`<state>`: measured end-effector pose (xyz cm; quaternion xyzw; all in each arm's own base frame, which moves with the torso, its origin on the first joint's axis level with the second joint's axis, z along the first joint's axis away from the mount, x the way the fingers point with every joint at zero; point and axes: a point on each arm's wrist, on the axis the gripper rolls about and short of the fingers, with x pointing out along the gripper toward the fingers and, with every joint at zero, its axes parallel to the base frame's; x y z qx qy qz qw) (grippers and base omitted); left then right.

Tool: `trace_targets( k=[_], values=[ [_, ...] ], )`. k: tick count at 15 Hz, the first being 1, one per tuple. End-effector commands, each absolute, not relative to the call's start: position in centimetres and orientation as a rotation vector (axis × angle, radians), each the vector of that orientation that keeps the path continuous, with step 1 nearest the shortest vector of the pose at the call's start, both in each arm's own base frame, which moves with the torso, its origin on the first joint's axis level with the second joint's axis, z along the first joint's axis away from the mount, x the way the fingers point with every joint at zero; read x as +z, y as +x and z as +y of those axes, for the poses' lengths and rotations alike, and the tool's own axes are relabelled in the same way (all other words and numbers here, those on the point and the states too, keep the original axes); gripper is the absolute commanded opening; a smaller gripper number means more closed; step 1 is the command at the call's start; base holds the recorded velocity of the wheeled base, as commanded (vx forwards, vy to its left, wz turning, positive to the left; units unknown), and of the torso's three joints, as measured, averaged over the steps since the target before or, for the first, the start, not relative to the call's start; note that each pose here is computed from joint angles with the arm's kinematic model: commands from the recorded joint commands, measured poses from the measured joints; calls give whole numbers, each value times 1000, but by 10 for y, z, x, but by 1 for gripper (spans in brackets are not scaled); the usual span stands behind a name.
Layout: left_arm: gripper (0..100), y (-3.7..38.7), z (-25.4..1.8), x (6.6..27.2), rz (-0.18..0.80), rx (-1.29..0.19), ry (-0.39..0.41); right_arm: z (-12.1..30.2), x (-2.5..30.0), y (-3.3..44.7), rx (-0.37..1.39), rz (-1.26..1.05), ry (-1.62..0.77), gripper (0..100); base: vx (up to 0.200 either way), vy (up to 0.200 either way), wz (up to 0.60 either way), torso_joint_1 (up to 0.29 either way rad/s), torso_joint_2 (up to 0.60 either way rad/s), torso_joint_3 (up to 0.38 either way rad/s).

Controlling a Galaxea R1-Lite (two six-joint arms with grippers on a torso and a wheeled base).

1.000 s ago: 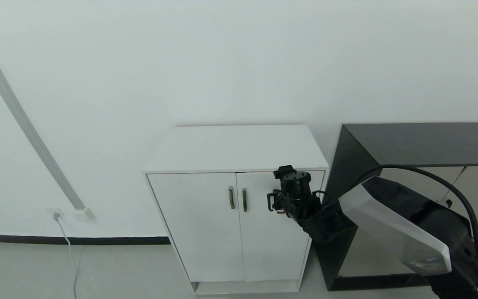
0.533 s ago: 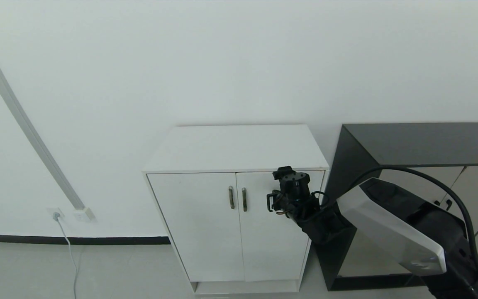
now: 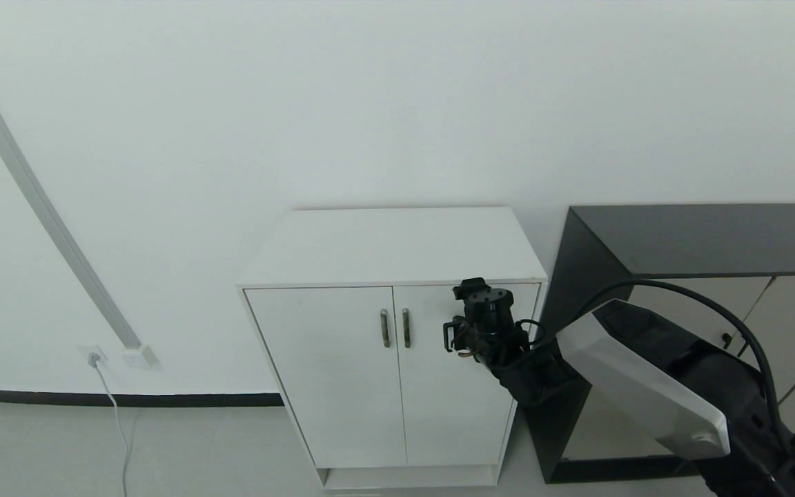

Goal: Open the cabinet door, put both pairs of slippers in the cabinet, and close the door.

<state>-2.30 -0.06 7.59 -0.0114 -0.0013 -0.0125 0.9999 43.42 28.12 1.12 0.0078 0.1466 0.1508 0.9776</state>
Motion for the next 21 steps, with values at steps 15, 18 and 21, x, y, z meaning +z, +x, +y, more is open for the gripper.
trace_targets(
  k=[15, 18, 21],
  values=[
    [0, -23, -1, 76, -1, -23, -25, 269, 42, 398, 287, 297, 1, 0, 0, 0, 0, 0, 0, 0],
    [0, -23, -1, 76, -1, -23, -25, 252, 50, 379, 258, 289, 0, 0, 0, 0, 0, 0, 0, 0],
    [0, -23, -1, 76, -1, -23, -25, 225, 60, 364, 196, 293, -4, 0, 0, 0, 0, 0, 0, 0]
  ],
)
